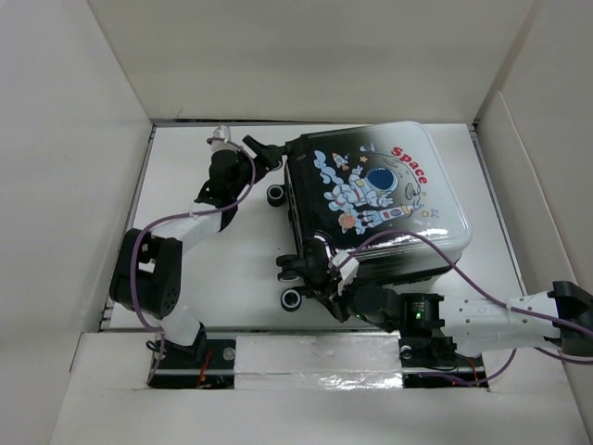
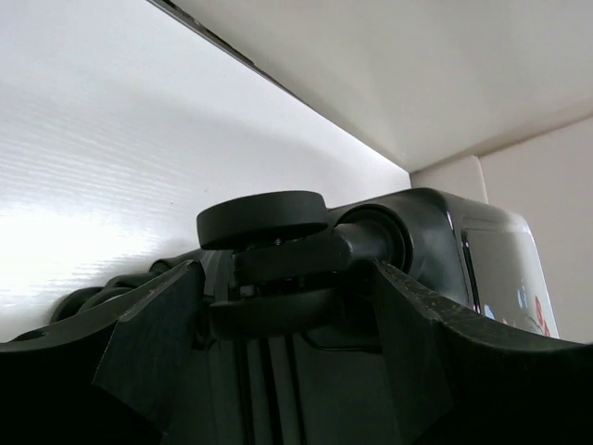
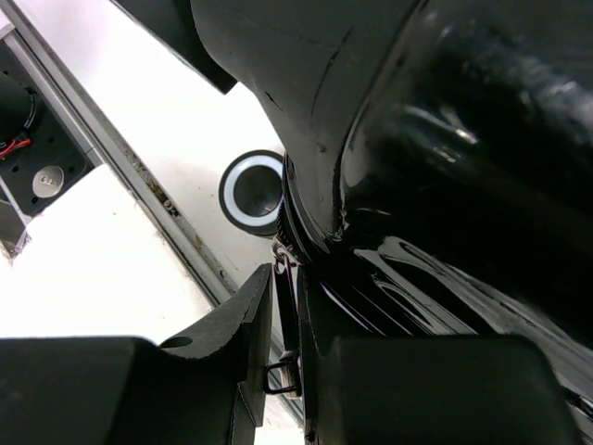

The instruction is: Pack the luggage

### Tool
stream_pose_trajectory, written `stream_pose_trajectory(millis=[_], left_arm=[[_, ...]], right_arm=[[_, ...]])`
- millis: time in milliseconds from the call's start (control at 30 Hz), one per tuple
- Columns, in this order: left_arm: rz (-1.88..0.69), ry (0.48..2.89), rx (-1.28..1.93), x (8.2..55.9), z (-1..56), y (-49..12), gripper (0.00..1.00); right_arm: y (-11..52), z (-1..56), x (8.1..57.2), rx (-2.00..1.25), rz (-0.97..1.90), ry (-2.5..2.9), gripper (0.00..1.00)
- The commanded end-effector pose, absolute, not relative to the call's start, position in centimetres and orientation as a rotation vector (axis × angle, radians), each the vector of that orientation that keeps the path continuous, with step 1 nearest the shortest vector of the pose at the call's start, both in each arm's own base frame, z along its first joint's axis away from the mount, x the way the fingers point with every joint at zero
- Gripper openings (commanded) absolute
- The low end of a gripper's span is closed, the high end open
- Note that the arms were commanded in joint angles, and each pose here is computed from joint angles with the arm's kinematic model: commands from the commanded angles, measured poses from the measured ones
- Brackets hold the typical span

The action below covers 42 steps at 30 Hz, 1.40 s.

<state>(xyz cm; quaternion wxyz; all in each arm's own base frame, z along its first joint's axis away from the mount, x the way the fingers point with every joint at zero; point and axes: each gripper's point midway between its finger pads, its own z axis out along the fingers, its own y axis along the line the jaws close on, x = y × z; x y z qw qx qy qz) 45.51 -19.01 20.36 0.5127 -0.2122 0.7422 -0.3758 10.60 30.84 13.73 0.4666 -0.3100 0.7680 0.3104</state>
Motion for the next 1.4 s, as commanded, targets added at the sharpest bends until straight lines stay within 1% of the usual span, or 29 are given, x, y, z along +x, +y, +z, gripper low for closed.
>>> stream_pose_trajectory(millis=[0, 267, 300, 367, 400, 467, 500, 533, 600, 633, 667, 700, 733, 767, 867, 933, 967, 1000, 1033, 1167, 1200, 1267, 1300, 1367], left_arm=[[-0.947, 1.784, -0.443, 46.7, 21.4, -19.8, 0.68], [-0.988, 1.793, -0.437, 47.8, 20.7, -20.5, 0.60], [-0.995, 1.792, -0.430, 48.0, 20.7, -20.7, 0.56], [-1.013, 1.796, -0.422, 47.9, 20.6, -20.9, 0.50], [-1.021, 1.797, -0.427, 47.9, 20.4, -21.0, 0.45], [-1.038, 1.801, -0.428, 47.7, 20.1, -21.2, 0.39], [-1.043, 1.810, -0.439, 47.6, 19.6, -21.2, 0.28], [-1.045, 1.814, -0.445, 47.5, 19.4, -21.2, 0.25], [-1.047, 1.821, -0.456, 47.3, 18.8, -21.2, 0.24], [-1.051, 1.826, -0.460, 47.2, 18.6, -21.2, 0.26], [-1.056, 1.827, -0.460, 47.2, 18.6, -21.2, 0.29], [-1.055, 1.832, -0.460, 47.2, 18.3, -21.3, 0.37], [-1.061, 1.835, -0.457, 47.1, 18.3, -21.4, 0.39], [-1.064, 1.837, -0.457, 47.1, 18.2, -21.4, 0.39], [-1.071, 1.826, -0.459, 47.2, 18.3, -21.4, 0.33], [-1.079, 1.830, -0.452, 47.7, 18.6, -21.8, 0.28], [-1.081, 1.824, -0.449, 47.8, 18.8, -21.8, 0.22], [-1.084, 1.809, -0.442, 48.1, 19.2, -21.9, 0.05], [-1.086, 1.805, -0.438, 48.2, 19.3, -21.9, 0.00], [-1.076, 1.751, -0.444, 47.8, 19.9, -20.6, 0.00], [-1.072, 1.737, -0.449, 46.9, 19.8, -20.2, 0.00], [-1.028, 1.702, -0.488, 46.5, 19.7, -17.9, 0.00], [-1.013, 1.684, -0.501, 45.4, 19.3, -16.7, 0.00], [-0.980, 1.663, -0.555, 44.6, 18.5, -14.3, 0.00]], right_arm=[[34.2, 20.6, 7.6, -0.718, 1.092, 1.714, 0.00], [34.0, 20.6, 7.8, -0.711, 1.084, 1.718, 0.00], [34.0, 20.6, 7.8, -0.710, 1.080, 1.720, 0.00], [33.9, 20.6, 7.9, -0.705, 1.077, 1.719, 0.00], [33.9, 20.7, 7.9, -0.698, 1.077, 1.720, 0.00], [33.9, 20.7, 8.0, -0.694, 1.073, 1.720, 0.00], [33.9, 20.7, 8.0, -0.694, 1.073, 1.720, 0.00], [33.8, 20.6, 8.1, -0.694, 1.067, 1.724, 0.00], [33.7, 20.7, 8.2, -0.689, 1.064, 1.723, 0.00], [33.6, 20.6, 8.2, -0.687, 1.060, 1.724, 0.00], [33.6, 20.7, 8.3, -0.684, 1.058, 1.724, 0.00], [33.5, 20.6, 8.3, -0.683, 1.053, 1.727, 0.00], [33.5, 20.6, 8.4, -0.681, 1.049, 1.728, 0.00], [33.4, 20.6, 8.4, -0.678, 1.051, 1.728, 0.00], [33.2, 20.8, 8.5, -0.670, 1.047, 1.726, 0.00], [33.1, 20.6, 8.5, -0.668, 1.041, 1.730, 0.00], [33.0, 20.7, 8.5, -0.667, 1.040, 1.730, 0.00], [32.8, 20.7, 8.6, -0.664, 1.034, 1.734, 0.00], [32.7, 20.6, 8.7, -0.656, 1.029, 1.739, 0.00], [31.8, 20.5, 9.2, -0.617, 1.009, 1.740, 0.00], [31.7, 20.5, 9.2, -0.610, 1.009, 1.738, 0.00], [30.8, 20.6, 10.4, -0.573, 0.986, 1.735, 0.00], [30.5, 20.7, 10.7, -0.575, 0.981, 1.728, 0.00], [29.7, 21.6, 11.7, -0.557, 0.998, 1.699, 0.00]])
